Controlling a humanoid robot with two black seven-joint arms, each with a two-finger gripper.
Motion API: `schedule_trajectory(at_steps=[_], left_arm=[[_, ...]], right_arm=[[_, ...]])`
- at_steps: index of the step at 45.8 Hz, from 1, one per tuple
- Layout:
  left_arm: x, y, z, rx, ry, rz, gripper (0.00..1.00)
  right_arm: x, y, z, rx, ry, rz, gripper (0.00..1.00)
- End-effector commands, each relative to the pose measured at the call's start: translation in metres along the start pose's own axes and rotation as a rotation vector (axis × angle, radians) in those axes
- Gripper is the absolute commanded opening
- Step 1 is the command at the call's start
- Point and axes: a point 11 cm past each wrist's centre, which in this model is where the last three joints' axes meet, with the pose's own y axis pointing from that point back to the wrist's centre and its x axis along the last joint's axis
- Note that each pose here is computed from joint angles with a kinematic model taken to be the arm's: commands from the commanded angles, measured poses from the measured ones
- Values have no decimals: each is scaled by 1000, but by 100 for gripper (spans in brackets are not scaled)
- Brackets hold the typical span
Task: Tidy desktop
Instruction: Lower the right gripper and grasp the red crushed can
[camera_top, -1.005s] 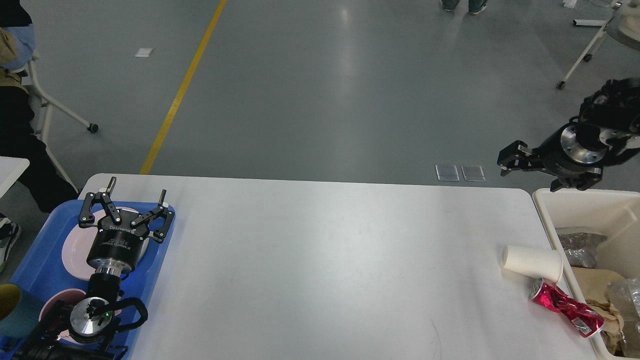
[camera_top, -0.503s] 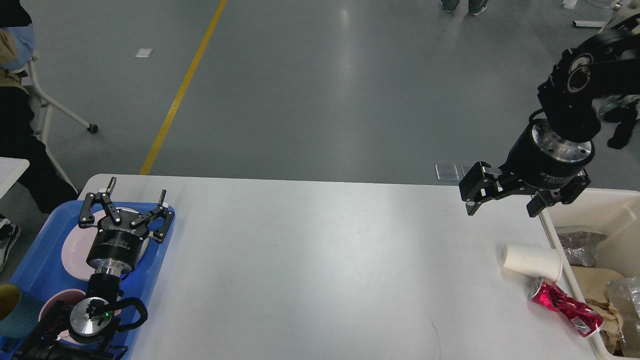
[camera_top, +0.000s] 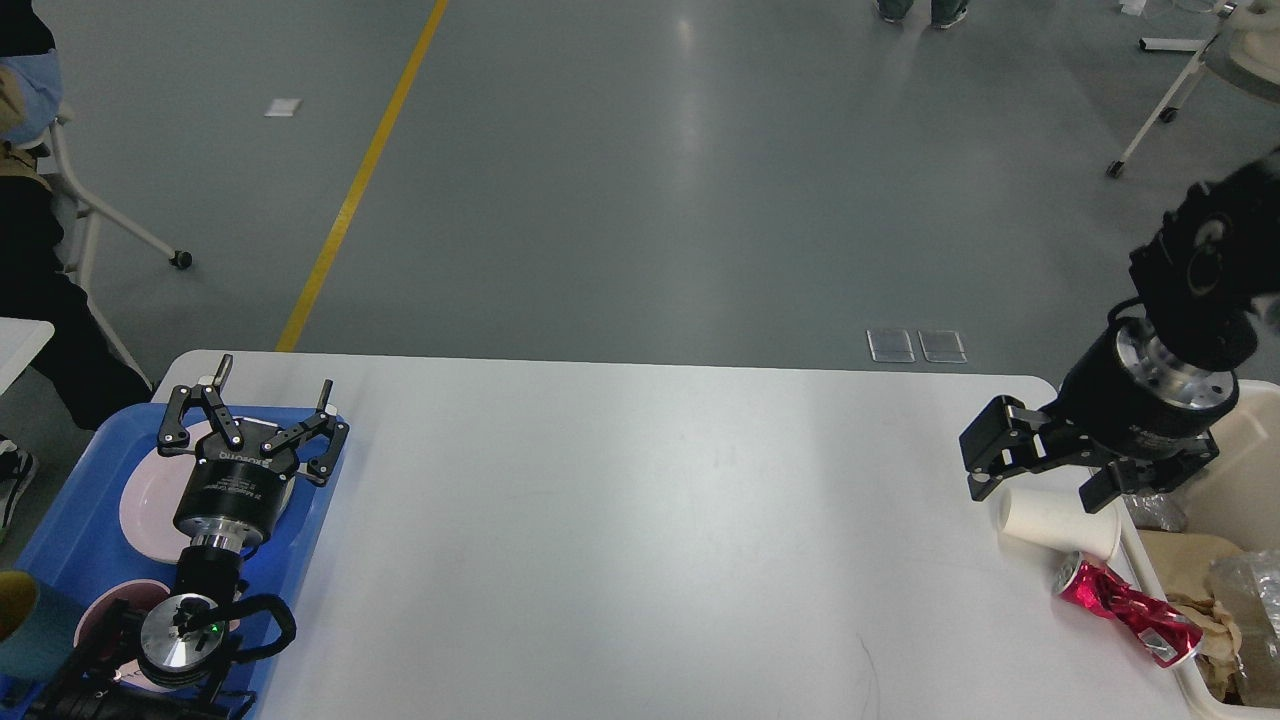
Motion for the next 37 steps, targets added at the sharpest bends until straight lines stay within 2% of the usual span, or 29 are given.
schedule_trajectory(at_steps=[1, 10, 17, 25, 33, 37], left_arm=[[0, 0, 0, 0, -1, 0, 96], [0, 0, 0, 0, -1, 0, 96], [0, 0, 0, 0, 1, 0, 96], [0, 0, 0, 0, -1, 0, 96], [0, 0, 0, 0, 1, 0, 96], [0, 0, 0, 0, -1, 0, 96]], right_arm=[[3, -40, 36, -56, -18, 19, 92], [1, -91, 84, -125, -56, 166, 91], [-20, -140, 115, -189, -22, 254, 90], [-36, -157, 126, -191, 273, 171, 78], [-31, -160, 142, -248, 400, 157, 78], [-25, -175, 159, -304, 410, 169, 79]])
